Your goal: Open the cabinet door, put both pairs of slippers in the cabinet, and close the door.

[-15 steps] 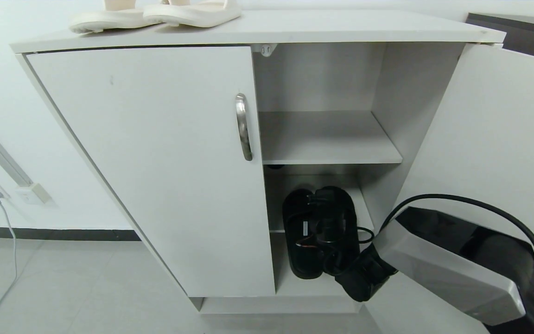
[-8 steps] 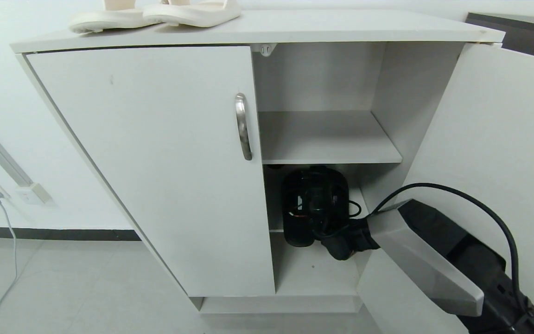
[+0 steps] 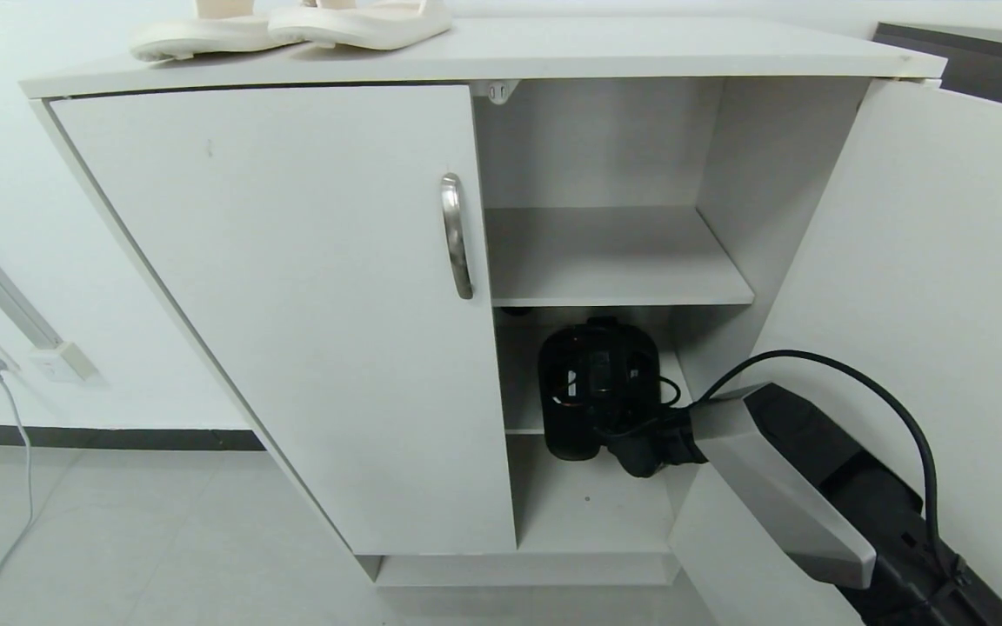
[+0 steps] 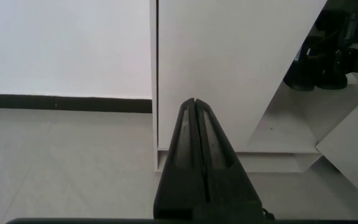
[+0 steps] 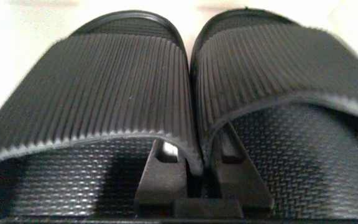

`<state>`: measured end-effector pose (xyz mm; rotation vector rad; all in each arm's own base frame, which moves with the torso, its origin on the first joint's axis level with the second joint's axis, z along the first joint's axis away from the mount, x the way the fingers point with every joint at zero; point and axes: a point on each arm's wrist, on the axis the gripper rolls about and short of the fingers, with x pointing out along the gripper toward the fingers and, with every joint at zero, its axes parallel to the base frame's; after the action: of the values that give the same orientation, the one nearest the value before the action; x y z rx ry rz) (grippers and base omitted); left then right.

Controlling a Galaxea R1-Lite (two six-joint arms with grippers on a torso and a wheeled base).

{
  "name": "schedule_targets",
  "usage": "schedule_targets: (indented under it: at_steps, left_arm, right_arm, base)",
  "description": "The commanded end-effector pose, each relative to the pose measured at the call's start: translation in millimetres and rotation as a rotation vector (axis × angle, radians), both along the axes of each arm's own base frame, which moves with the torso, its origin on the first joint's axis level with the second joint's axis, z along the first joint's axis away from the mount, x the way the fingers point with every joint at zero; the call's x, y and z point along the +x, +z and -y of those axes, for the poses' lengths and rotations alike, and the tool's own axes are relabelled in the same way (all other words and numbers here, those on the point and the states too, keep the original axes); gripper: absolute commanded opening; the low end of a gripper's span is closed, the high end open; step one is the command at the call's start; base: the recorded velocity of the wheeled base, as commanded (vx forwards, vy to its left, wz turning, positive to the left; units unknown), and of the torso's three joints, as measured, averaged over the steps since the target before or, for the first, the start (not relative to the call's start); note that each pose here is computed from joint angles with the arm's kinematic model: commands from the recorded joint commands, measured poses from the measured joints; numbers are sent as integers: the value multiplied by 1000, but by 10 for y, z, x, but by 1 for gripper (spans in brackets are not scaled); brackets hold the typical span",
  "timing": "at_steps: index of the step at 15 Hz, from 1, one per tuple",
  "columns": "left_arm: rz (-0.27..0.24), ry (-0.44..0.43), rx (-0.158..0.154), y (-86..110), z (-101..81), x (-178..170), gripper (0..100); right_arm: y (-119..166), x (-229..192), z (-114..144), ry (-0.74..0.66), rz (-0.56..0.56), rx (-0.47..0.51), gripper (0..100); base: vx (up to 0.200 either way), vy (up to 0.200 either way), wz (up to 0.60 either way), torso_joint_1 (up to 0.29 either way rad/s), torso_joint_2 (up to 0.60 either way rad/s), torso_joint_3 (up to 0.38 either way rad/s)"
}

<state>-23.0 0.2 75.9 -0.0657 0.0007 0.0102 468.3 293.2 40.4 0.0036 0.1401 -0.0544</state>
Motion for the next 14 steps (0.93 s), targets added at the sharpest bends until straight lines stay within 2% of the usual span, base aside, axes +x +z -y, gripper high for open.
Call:
schedule_targets:
  at_steps: [1,14]
  left_arm:
    - [0,-1,0,1,0,1,0]
    - [0,1,0,1,0,1,0]
  right_arm:
    - [146,5,30,-3,23,15,0]
    - [135,63,111,31,16,21,0]
  base:
    - [0,0,0,0,0,0]
    - [0,0,0,0,0,0]
